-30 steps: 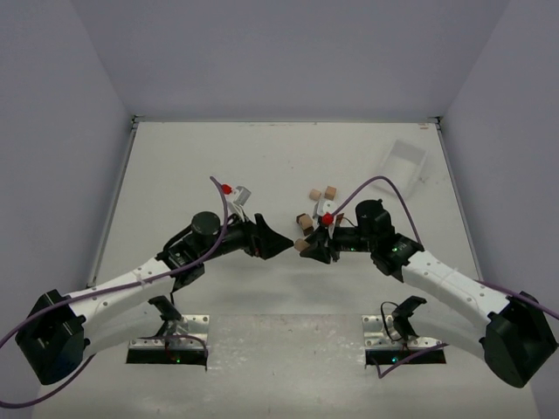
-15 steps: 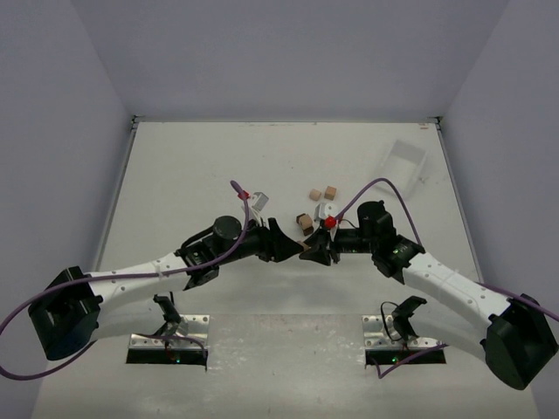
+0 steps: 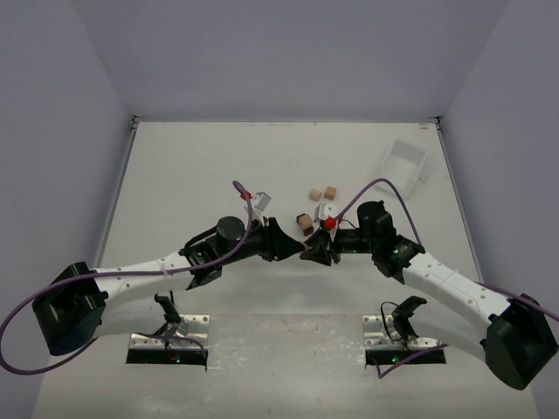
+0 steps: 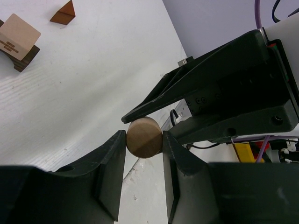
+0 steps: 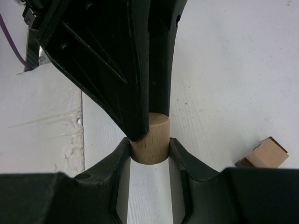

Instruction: Build the wood block tower

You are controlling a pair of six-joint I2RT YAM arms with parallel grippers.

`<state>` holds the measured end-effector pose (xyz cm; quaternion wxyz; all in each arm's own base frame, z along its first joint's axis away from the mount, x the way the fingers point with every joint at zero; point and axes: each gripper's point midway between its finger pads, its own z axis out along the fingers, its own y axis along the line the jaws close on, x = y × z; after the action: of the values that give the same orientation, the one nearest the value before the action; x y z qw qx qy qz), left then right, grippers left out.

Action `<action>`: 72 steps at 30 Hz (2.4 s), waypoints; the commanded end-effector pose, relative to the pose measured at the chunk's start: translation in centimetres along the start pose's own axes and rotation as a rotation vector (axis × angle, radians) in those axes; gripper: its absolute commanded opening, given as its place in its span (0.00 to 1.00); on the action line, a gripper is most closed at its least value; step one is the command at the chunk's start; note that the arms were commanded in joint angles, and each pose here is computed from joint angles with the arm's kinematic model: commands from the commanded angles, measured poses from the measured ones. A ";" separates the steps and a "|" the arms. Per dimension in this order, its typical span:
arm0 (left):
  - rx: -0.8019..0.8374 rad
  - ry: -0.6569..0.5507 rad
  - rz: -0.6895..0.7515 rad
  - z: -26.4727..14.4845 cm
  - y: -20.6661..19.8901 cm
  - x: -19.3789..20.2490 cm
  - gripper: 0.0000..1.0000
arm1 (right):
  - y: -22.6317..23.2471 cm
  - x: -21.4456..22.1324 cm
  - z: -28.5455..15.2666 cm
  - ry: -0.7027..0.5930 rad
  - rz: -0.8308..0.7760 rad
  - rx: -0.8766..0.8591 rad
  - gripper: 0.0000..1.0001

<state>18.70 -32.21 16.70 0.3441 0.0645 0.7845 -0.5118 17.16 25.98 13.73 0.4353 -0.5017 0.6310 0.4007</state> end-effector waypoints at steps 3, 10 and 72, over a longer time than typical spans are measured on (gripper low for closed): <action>0.137 -0.024 0.040 0.6 -4.0 -1.4 0.06 | -0.2 -0.8 0.1 -0.022 -0.054 0.004 0.06; 0.117 -0.029 0.096 1.0 -4.6 -2.1 0.00 | -1.5 -0.4 0.0 0.009 -0.026 0.079 0.48; -0.719 0.104 0.412 10.8 8.6 -7.0 0.00 | -12.2 10.3 -16.9 0.214 0.691 1.368 0.99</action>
<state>31.85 -34.49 10.00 0.3760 0.1225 0.9116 -0.1122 24.78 5.27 7.16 0.4225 0.0507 0.9049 -0.0108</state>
